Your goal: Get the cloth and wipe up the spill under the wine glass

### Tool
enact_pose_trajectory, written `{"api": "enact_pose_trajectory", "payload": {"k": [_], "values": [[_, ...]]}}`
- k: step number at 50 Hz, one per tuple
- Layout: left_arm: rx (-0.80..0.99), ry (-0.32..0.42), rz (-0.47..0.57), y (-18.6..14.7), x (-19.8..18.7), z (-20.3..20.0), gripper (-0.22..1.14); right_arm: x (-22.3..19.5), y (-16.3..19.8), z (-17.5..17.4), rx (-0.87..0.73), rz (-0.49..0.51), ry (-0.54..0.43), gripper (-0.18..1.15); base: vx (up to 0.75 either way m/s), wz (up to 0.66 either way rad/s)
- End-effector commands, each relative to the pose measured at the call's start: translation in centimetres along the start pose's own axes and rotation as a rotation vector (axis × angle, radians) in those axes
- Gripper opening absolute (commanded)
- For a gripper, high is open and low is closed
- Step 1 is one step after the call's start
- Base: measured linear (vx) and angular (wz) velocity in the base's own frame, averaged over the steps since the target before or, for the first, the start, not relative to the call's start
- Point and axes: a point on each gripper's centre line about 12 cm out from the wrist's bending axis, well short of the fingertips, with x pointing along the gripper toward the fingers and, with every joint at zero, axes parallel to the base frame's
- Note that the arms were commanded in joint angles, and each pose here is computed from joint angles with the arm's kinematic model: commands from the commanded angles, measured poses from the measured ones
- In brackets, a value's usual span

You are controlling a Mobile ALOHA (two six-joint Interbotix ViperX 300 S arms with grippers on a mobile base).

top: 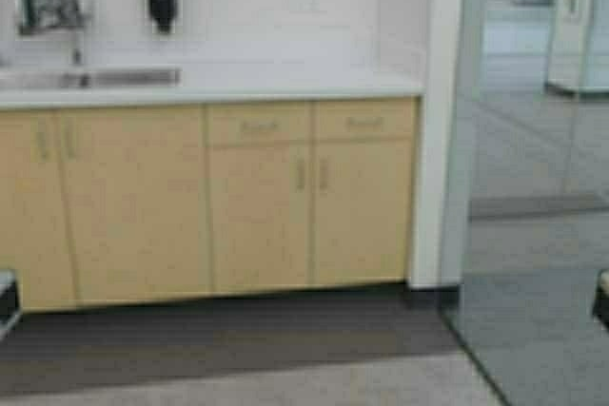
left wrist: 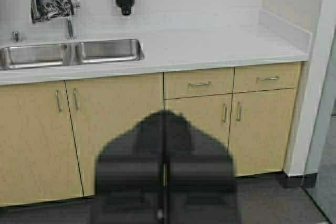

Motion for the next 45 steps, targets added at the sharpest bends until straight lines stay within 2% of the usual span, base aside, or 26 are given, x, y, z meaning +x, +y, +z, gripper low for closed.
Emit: {"api": "enact_pose_trajectory", "payload": {"k": [1, 8, 45], "values": [[-0.027, -0.003, 0.002, 0.04, -0.17, 0.04, -0.02, 0.04, 0.14, -0.59, 0.011, 0.007, 0.017, 0.01, 0.00, 0.00], [-0.035, -0.009, 0.001, 0.03, -0.09, 0.27, 0.03, 0.04, 0.11, -0.59, 0.014, 0.005, 0.017, 0.06, 0.00, 0.00], [-0.024, 0.001, 0.021, 0.46, 0.15, 0.14, 0.03, 0.15, 0.14, -0.18, 0.013, 0.007, 0.003, 0.05, 0.06, -0.04]]}}
